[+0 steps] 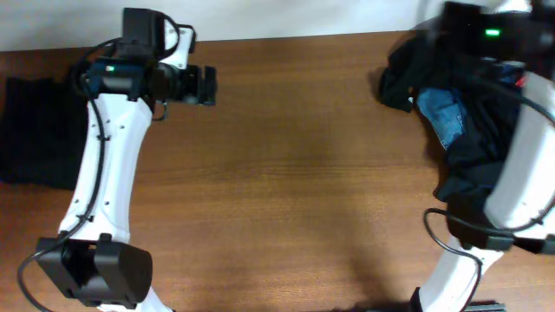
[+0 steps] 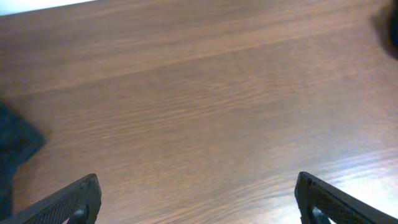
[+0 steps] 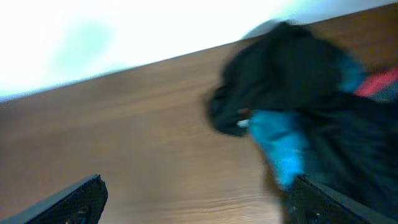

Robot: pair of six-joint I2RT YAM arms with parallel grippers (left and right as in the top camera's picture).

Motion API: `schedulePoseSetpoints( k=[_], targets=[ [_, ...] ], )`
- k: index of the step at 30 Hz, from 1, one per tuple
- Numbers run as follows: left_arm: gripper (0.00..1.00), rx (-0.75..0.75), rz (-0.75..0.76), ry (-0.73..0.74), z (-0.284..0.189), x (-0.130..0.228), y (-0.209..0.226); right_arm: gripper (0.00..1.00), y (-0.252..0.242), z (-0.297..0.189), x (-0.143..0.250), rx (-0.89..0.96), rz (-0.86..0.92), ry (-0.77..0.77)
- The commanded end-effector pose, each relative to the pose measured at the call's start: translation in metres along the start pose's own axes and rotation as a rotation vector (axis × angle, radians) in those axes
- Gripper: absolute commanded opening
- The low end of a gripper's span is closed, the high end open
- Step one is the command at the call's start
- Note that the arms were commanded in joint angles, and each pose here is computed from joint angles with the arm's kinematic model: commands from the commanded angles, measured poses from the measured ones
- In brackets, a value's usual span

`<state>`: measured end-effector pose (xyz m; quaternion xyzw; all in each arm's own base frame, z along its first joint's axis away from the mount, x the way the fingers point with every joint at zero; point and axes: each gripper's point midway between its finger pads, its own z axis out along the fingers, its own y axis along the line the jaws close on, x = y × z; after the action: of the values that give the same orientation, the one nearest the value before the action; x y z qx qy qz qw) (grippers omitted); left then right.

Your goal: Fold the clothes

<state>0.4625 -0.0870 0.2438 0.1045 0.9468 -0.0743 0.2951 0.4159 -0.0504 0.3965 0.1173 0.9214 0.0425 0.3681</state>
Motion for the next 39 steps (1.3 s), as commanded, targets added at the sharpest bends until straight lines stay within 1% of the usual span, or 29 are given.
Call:
schedulePoseSetpoints(
  k=[1,3,8,10,14,15,19,23,26,32,39],
  targets=[
    [0.99,0.033,0.023,-0.048,-0.015,-0.010,-0.018,0.99,-0.047,0.000,0.003,0.104,0.083,0.023],
    [0.99,0.038,0.031,-0.055,-0.015,-0.012,-0.022,0.99,-0.069,0.001,0.009,0.123,0.132,0.049],
    [0.99,0.039,0.033,-0.059,-0.015,-0.013,-0.023,0.99,-0.104,-0.004,0.026,0.178,0.201,0.105],
    [0.99,0.039,0.034,-0.060,-0.015,-0.013,-0.023,0.99,-0.122,-0.017,0.035,0.250,0.224,0.111],
    [0.99,0.039,0.034,-0.062,-0.015,-0.013,-0.023,0.99,-0.144,-0.045,0.051,0.327,0.272,0.105],
    [0.99,0.038,0.034,-0.065,-0.015,-0.014,-0.023,1.00,-0.151,-0.053,0.057,0.357,0.290,0.106],
    [0.99,0.038,0.037,-0.082,-0.015,-0.018,-0.023,0.97,-0.180,-0.086,0.092,0.468,0.397,0.125],
    [0.99,0.034,0.038,-0.091,-0.015,-0.021,-0.023,0.97,-0.201,-0.098,0.122,0.500,0.517,0.157],
    [0.99,0.034,0.038,-0.090,-0.015,-0.020,-0.023,0.97,-0.216,-0.083,0.125,0.464,0.566,0.157],
    [0.99,0.035,0.038,-0.089,-0.015,-0.020,-0.023,0.97,-0.221,-0.022,0.114,0.285,0.472,0.153],
    [0.99,0.032,0.038,-0.086,-0.014,-0.019,-0.022,0.98,-0.231,0.031,0.123,0.180,0.456,0.192]
  ],
)
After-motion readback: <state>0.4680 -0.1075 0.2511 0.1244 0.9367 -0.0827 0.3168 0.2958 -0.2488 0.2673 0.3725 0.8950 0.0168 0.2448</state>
